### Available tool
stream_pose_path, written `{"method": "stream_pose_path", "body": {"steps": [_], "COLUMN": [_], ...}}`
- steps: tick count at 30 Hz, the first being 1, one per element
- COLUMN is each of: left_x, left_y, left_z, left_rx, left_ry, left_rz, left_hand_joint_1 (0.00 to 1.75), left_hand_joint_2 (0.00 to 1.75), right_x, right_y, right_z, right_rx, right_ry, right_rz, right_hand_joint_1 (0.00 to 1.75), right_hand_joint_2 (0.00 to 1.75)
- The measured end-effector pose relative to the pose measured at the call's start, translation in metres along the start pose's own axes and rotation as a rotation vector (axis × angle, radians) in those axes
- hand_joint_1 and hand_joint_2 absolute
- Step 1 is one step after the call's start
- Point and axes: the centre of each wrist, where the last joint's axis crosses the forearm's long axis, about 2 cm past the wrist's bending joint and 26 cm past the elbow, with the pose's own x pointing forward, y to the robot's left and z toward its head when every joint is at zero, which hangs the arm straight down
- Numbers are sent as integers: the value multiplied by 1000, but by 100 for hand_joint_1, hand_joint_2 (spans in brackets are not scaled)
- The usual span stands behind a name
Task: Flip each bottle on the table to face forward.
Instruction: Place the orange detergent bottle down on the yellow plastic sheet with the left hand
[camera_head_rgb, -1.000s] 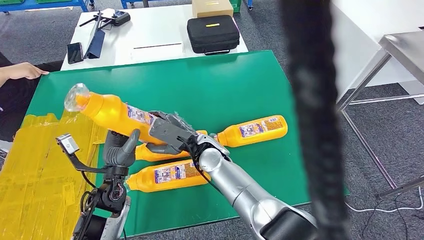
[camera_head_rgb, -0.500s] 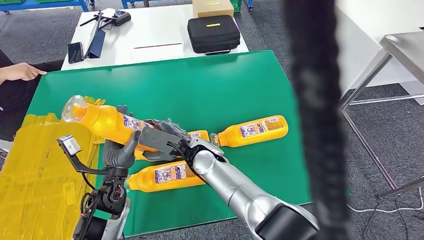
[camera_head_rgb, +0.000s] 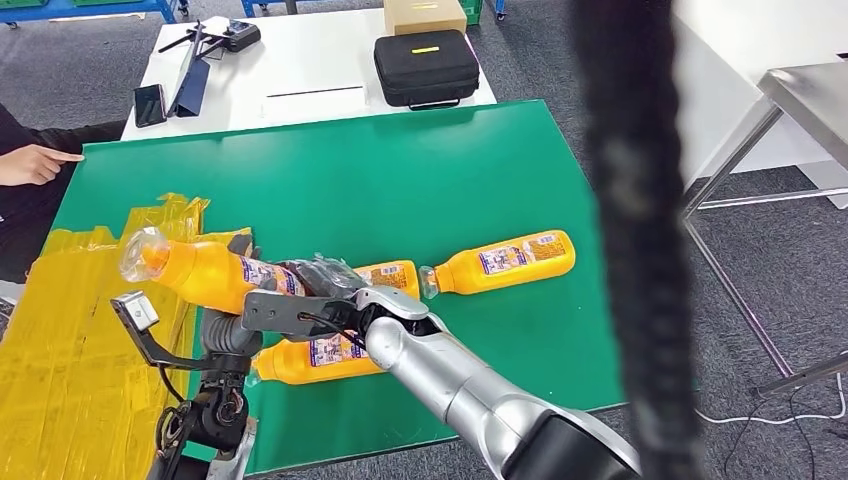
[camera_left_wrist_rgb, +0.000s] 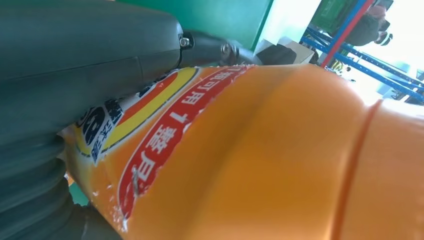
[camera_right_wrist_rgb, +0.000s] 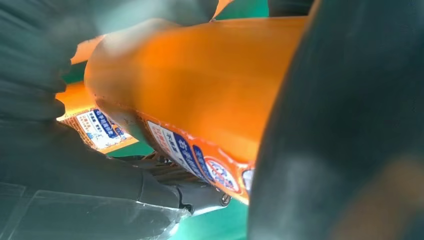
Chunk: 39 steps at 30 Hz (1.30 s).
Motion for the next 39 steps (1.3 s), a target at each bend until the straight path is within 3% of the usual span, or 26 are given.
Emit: {"method": "stream_pose_path", "body": {"steps": [17, 20, 21, 24, 31, 39], "left_x": [1, 1, 1, 3, 13, 32], "left_y": [3, 3, 3, 3, 2, 8], "left_z": [2, 2, 2, 0, -6, -10], "left_rx": [3, 1, 0, -5, -25, -26], "left_ry": [-5, -6, -8, -16, -86, -162], "left_rz": [22, 27, 29, 36, 55, 31], "left_hand_joint_1": [175, 175, 175, 175, 175, 175], "left_hand_joint_2": [175, 175, 175, 175, 175, 175], "right_x": [2, 2, 2, 1, -14, -43], "right_y": [2, 2, 2, 5, 0, -36], "right_z": [0, 0, 0, 1, 12, 41], "right_rx": [10, 10, 8, -3, -98, -297], "right_ry": [-8, -8, -10, -29, -81, -135], "right_rz": [23, 24, 22, -7, -160, -311], "right_hand_joint_1": [175, 44, 0, 0, 0, 0], "right_hand_joint_2": [175, 175, 131, 0, 0, 0]}}
